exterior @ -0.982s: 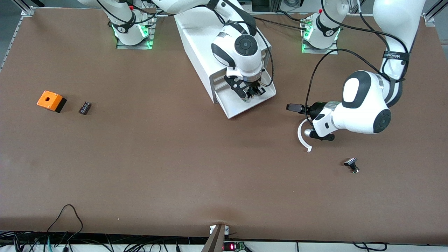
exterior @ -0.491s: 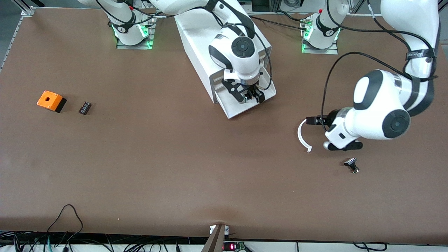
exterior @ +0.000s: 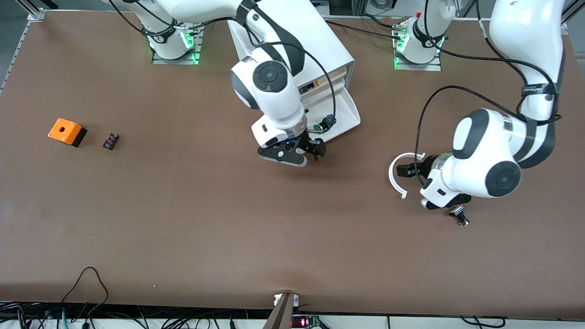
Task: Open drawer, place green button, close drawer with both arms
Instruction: 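Withdraw the right gripper from the drawer while the left gripper moves to its front, then push the drawer shut with the left gripper while the right gripper retracts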
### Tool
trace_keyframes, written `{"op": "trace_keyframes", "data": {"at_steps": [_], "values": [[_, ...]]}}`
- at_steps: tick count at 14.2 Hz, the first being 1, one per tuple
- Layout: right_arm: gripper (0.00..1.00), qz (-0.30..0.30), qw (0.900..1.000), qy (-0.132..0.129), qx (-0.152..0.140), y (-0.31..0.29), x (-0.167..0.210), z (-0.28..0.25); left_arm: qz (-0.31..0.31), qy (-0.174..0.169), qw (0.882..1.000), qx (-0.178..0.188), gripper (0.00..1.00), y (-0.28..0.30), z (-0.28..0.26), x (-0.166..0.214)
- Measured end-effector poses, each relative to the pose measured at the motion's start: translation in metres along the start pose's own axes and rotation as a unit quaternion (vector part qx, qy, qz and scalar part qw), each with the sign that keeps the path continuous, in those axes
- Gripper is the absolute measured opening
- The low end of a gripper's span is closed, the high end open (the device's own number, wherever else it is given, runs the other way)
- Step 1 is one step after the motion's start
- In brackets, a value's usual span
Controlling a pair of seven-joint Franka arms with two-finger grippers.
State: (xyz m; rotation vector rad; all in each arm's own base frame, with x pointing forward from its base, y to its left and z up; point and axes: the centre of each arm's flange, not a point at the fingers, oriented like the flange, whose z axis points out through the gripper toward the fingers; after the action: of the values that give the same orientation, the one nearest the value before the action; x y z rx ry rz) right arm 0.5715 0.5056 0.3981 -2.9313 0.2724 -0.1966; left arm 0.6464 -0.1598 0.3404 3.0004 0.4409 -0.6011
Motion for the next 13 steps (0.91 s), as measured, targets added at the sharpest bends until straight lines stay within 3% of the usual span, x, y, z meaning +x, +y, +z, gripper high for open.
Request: {"op": "trace_keyframes", "data": {"at_steps": [2,6,9,13], "values": [[0.99,-0.074,0.997,0.01,-0.024,0.03,0.032,-0.018,-0.042,0.002,0.999,0.011,0.96,0.035,0.027,-0.018],[0.99,-0.189,0.978,-0.009,-0.083,0.114,0.098,-0.05,-0.084,0.021,0.996,0.022,0.9,0.096,0.101,-0.057],[0.99,-0.183,0.977,-0.029,-0.108,0.169,0.126,-0.079,-0.075,0.032,0.996,0.019,0.88,0.11,0.135,-0.073],[0.99,-0.146,0.979,-0.051,-0.131,0.218,0.134,-0.14,-0.039,0.016,0.999,0.021,0.88,0.139,0.166,-0.115]]}}
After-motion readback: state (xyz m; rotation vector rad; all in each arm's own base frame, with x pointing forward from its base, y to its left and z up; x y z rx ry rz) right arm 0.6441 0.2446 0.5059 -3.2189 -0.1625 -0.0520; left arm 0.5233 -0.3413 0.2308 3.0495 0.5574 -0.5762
